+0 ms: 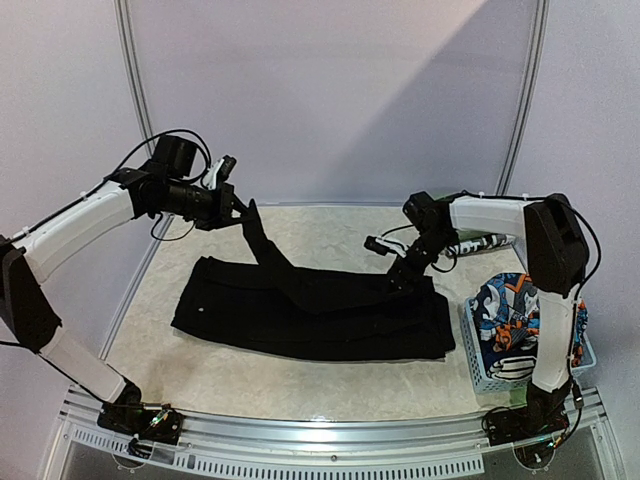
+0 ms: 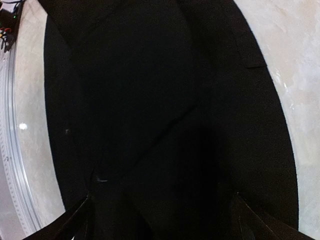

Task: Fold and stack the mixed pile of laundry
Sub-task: Adjust the rectangle-folded shirt at the center of the board.

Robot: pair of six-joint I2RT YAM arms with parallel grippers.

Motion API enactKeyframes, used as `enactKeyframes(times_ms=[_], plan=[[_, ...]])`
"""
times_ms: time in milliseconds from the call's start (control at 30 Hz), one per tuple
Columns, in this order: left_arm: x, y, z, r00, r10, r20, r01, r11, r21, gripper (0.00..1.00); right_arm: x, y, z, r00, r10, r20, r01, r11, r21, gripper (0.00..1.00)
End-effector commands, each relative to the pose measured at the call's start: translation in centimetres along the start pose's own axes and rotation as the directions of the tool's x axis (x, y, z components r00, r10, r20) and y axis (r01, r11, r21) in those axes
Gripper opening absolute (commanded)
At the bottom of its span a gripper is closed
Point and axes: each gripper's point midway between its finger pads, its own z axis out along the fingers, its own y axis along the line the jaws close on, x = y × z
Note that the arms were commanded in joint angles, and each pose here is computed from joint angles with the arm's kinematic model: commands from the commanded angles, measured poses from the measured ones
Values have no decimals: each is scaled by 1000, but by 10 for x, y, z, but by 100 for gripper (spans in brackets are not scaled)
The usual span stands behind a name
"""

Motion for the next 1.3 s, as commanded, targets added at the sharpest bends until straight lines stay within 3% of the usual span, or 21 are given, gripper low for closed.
enactKeyframes(times_ms=[0,133,300,633,967,1267], plan=[[-16,-4,5,998,-32,52,30,999,35,0,-17,38,-13,980,-187,60,188,982,-5,98],[-30,-10,6,995,-55,86,50,997,65,0,-27,33,-3,960,-281,17,277,954,110,99],[-53,-14,4,986,-71,151,59,995,83,0,-49,10,2,961,-275,-1,268,935,233,99],[-98,-24,9,968,-111,226,79,986,148,0,-38,20,18,935,-340,-99,353,920,170,99],[-124,-29,22,966,-122,226,79,979,189,0,-41,54,7,905,-425,-11,425,903,61,99],[-161,-60,12,954,-119,275,34,954,298,0,-58,-1,22,948,-314,-49,316,911,264,99]])
